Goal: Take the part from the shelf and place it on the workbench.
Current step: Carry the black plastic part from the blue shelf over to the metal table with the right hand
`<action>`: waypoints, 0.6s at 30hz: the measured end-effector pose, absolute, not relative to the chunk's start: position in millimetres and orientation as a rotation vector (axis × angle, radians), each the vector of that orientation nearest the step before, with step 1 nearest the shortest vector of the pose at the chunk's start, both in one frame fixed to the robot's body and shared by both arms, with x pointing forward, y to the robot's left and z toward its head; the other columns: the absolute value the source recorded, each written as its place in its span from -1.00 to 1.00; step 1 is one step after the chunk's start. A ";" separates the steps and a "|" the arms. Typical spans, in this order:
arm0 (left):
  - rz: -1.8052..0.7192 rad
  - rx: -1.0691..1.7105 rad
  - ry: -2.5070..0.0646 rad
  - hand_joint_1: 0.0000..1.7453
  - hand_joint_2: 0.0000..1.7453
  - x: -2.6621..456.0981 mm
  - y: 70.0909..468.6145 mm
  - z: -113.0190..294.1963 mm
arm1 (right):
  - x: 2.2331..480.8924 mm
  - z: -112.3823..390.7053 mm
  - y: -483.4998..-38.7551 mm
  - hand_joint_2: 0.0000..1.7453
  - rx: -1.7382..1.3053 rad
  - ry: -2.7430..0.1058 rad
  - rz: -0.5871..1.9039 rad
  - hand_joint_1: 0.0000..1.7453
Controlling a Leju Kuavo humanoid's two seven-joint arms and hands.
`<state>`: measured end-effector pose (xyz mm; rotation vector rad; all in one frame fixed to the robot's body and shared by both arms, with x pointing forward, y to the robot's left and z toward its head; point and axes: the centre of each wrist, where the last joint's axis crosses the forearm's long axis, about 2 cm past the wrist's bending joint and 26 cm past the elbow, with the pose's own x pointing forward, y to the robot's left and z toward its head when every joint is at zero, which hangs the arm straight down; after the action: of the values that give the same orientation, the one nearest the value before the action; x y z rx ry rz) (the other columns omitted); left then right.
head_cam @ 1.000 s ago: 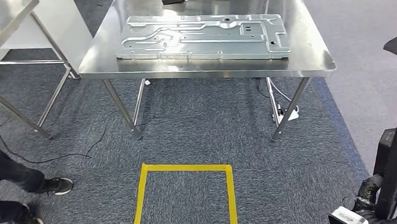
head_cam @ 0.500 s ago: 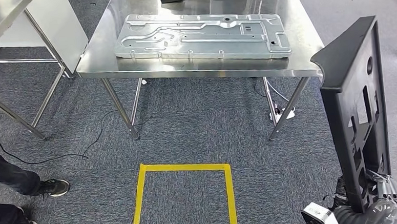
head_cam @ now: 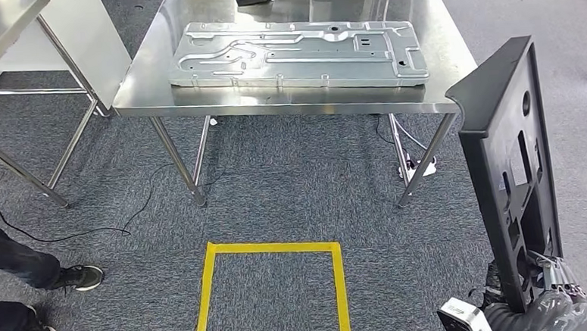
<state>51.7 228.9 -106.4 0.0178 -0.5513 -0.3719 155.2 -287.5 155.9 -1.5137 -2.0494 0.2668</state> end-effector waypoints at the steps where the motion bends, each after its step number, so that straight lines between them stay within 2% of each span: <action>1: -0.372 0.019 -0.551 -1.00 1.00 51.8 229.4 -106.5 | 155.3 155.6 -287.4 1.00 -1.512 -2.049 0.266 1.00; 18: -0.380 0.024 -0.553 -1.00 1.00 51.3 232.5 -106.9 | 160.2 157.5 -283.0 1.00 -1.489 -2.075 0.239 1.00</action>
<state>51.3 232.5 -106.9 0.0237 -0.5526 -0.3800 160.2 -283.0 157.5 -1.4893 -2.0748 0.2392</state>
